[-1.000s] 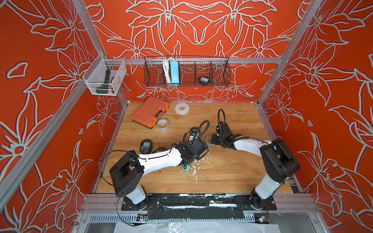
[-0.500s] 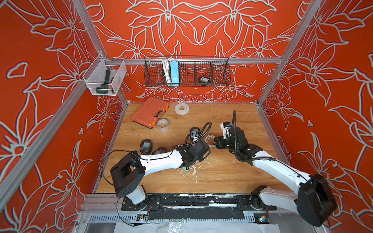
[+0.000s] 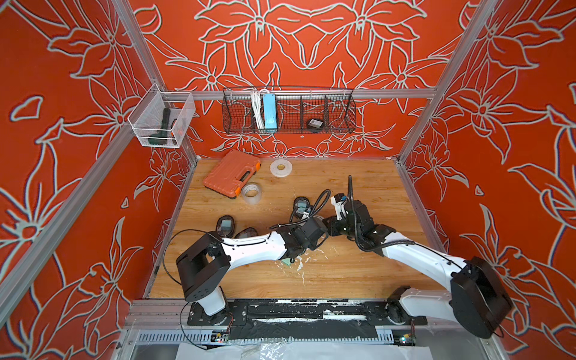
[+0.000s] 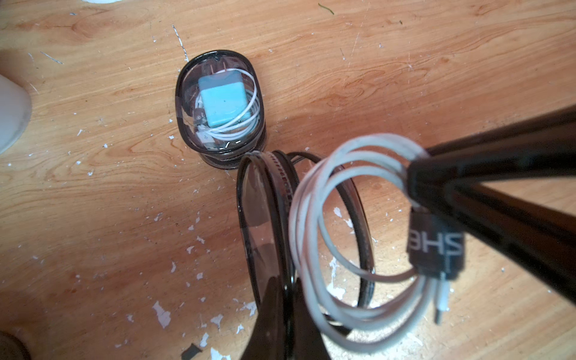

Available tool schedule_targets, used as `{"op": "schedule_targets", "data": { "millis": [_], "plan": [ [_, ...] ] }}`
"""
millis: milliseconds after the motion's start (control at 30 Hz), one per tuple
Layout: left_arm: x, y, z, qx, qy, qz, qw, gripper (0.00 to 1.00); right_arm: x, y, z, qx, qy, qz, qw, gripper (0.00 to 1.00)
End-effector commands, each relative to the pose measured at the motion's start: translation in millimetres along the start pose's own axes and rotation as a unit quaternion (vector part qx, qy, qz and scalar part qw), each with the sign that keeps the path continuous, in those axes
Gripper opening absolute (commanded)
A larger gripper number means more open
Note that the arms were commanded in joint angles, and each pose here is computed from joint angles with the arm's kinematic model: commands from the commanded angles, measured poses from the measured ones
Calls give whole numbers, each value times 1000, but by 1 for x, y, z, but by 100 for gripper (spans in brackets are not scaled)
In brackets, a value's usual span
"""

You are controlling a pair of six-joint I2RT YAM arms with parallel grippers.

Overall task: Pack away charging kits
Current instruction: Place the charging cable in the storage bag.

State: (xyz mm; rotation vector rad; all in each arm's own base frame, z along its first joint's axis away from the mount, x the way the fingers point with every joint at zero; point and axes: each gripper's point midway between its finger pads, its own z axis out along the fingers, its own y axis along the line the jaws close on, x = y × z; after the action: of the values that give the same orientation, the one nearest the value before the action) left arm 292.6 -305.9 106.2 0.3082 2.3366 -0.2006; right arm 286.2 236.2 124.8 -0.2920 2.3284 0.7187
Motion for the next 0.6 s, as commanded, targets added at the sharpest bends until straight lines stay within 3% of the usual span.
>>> {"op": "schedule_targets", "data": {
  "millis": [0, 567],
  "plan": [
    [-14, -9, -11, 29, -28, -16, 999, 0, 11, -12, 10, 24, 12, 7, 1000, 0],
    [-16, -37, -20, 117, -42, -24, 992, 0, 20, -10, 25, 4, 25, 22, 999, 0]
  ]
}}
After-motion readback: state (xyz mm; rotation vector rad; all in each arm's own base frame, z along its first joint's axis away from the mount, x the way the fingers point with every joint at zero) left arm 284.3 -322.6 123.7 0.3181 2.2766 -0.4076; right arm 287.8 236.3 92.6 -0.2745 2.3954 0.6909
